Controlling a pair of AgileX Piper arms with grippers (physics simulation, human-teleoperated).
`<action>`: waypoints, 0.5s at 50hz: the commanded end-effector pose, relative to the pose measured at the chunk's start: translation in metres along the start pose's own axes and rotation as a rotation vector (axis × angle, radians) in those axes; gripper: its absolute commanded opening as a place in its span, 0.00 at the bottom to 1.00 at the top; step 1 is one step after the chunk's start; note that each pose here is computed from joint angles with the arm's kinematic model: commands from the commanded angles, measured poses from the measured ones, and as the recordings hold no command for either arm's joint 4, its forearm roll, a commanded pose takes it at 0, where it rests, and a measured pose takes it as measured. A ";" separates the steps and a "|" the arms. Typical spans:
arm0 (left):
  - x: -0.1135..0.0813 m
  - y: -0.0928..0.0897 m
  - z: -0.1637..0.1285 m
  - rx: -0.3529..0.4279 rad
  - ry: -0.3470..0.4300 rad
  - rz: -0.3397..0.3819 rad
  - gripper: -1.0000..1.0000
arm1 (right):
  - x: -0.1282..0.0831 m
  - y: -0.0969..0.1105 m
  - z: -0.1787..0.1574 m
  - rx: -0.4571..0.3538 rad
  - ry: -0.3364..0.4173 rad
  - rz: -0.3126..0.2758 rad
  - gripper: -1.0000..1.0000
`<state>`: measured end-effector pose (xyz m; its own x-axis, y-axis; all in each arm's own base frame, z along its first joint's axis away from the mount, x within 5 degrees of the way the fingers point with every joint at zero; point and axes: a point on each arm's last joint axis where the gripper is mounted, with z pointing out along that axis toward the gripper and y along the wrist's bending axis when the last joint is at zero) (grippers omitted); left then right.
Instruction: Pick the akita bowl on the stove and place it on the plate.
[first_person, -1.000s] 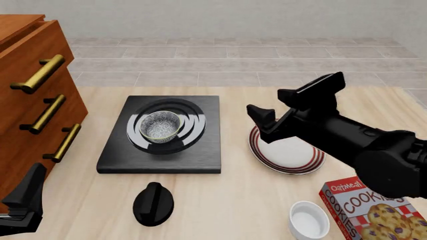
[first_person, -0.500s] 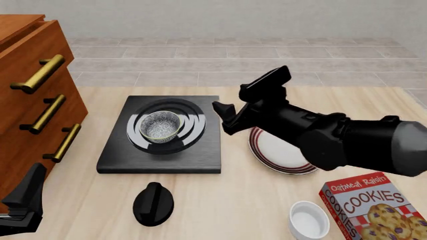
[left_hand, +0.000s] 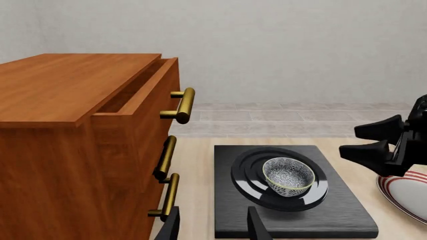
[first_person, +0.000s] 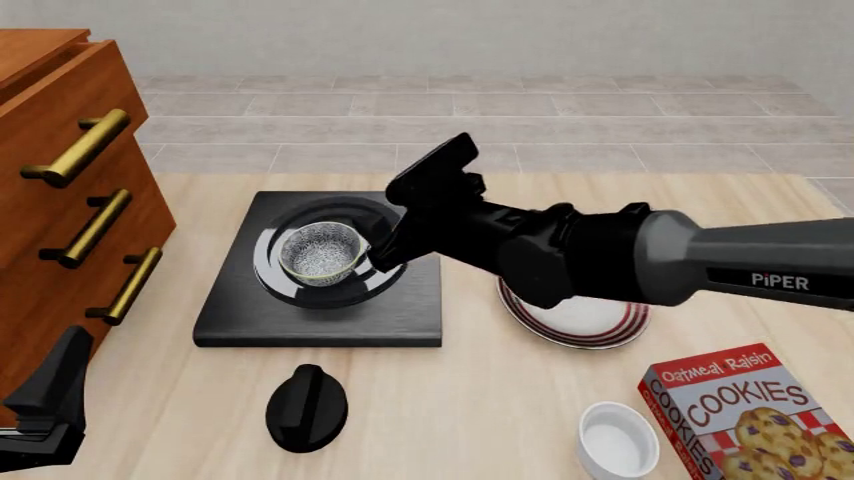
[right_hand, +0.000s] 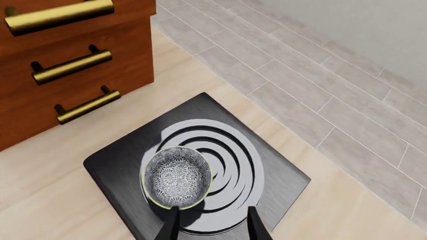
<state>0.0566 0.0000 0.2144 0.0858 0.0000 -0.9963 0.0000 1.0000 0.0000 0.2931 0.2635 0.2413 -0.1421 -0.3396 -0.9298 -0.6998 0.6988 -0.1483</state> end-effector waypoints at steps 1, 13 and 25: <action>0.000 0.000 0.000 0.000 0.000 0.000 1.00 | -0.004 0.009 0.024 -0.027 0.042 0.004 1.00; 0.000 0.000 0.000 0.000 0.000 0.000 1.00 | -0.003 0.016 0.053 -0.043 0.091 0.103 1.00; 0.000 0.000 0.000 0.000 0.000 0.000 1.00 | 0.006 0.012 0.068 -0.028 0.154 0.226 1.00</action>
<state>0.0566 0.0000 0.2144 0.0858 0.0000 -0.9963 0.0000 1.0000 0.0000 0.3223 0.3060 0.2209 -0.3254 -0.2990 -0.8971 -0.6861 0.7274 0.0064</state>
